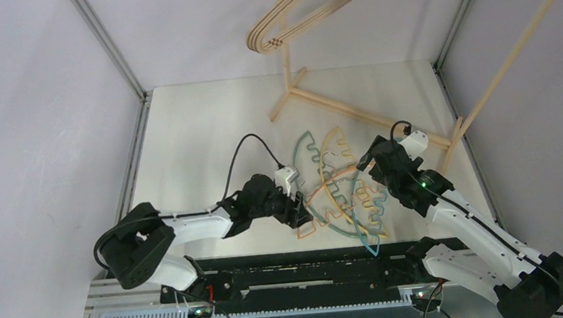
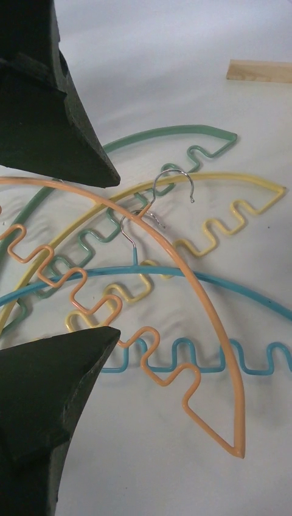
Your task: Organize the hangers
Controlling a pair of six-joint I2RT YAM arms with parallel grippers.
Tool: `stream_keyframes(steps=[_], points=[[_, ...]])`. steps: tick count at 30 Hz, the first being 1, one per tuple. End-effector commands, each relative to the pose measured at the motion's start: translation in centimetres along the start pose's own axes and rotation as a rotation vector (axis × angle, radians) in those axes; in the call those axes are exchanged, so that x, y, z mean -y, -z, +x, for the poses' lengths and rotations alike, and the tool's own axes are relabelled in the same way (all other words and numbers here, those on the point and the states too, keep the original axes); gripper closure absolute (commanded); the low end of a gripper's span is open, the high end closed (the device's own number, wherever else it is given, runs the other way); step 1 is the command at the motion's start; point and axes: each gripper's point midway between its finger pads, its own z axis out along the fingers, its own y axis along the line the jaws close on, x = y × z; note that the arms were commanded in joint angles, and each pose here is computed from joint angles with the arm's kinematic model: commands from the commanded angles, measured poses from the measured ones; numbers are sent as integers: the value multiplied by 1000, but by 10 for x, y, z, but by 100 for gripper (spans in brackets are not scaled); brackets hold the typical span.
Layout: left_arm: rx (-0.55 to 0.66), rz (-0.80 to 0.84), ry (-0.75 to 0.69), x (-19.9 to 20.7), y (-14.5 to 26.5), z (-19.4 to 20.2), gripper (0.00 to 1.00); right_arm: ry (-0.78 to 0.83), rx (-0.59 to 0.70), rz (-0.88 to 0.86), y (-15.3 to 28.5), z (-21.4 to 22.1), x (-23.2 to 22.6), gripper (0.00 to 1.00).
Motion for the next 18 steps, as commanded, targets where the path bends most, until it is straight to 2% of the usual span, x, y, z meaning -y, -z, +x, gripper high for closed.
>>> stream_keyframes(steps=[1,13,15,18], points=[[19,39,-32,13,-14,-16,25,-17,34,-23,0,-9,-3,8],[-74,-71,4,-14,-29,10,29,-53,58,-20,3,-12,15,8],[-90,-74,4,-17,-30,14,39,-53,54,-20,2,-11,17,8],[-108,-60,10,-16,-35,18,48,-51,52,-22,1,-11,17,8]])
